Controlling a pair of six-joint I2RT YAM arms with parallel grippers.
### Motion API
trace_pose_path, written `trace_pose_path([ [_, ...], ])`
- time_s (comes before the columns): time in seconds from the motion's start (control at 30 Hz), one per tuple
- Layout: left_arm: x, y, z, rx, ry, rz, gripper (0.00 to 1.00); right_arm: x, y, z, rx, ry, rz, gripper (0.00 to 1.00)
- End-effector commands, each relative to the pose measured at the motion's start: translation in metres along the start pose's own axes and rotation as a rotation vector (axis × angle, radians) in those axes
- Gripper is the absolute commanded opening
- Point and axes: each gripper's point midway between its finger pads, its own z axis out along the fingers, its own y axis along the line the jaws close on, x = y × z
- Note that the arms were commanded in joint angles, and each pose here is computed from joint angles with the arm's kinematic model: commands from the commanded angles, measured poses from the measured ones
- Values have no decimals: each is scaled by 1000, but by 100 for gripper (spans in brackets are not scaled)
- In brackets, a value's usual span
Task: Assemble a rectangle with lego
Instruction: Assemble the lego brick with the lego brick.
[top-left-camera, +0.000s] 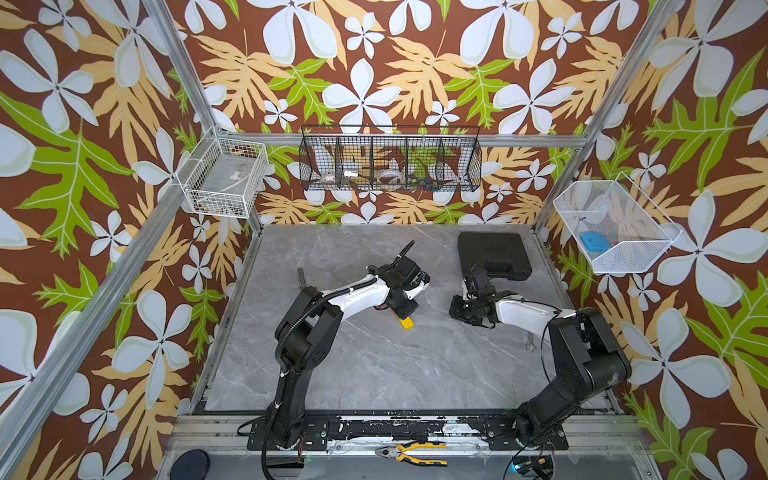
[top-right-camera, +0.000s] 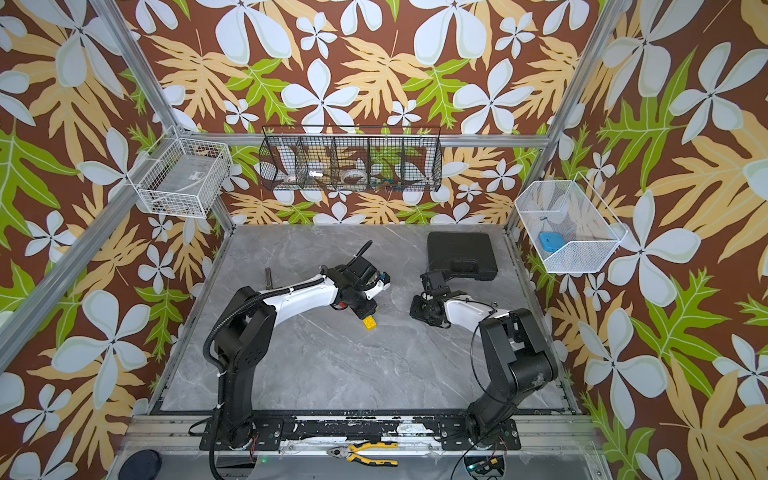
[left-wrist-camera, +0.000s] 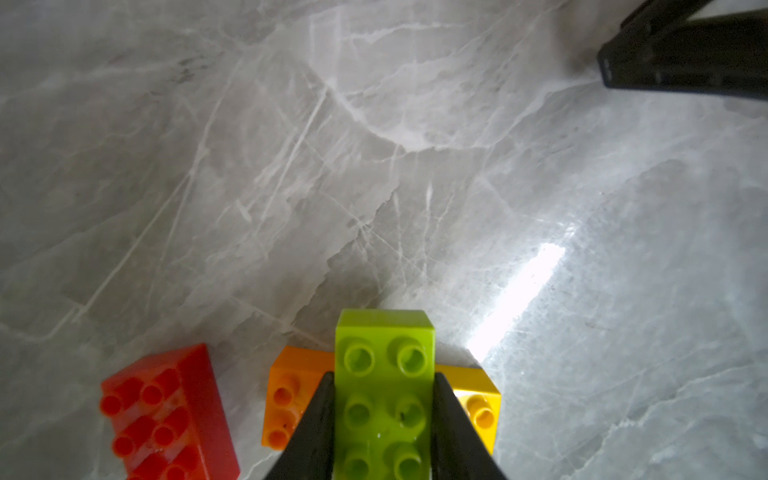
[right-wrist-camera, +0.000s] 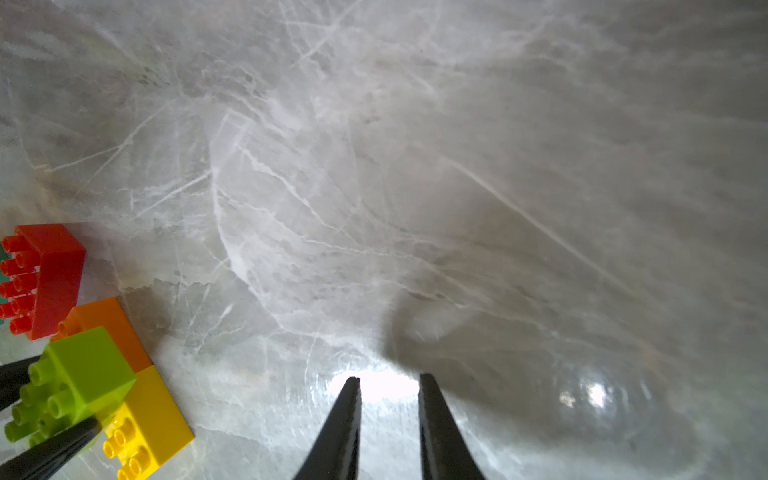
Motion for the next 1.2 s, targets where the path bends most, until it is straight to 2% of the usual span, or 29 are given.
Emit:
trace_pose_path([
  [0.0, 2, -1, 1, 8, 6, -7, 0, -1, -1, 1, 5, -7, -3, 24],
  [0.3, 3, 1, 6, 4, 3, -7, 0, 0, -1, 1, 6, -6, -2, 24],
  [0.73, 23, -8, 13, 49, 22, -7, 0, 0, 14, -1, -25, -7, -15, 24],
  [0.97, 29, -3, 19, 58, 46, -75, 0, -1, 19, -2, -32, -10, -19, 24],
  [1.17, 33, -8, 24, 95, 34, -87, 0, 1, 37, 0, -65, 3, -51, 24],
])
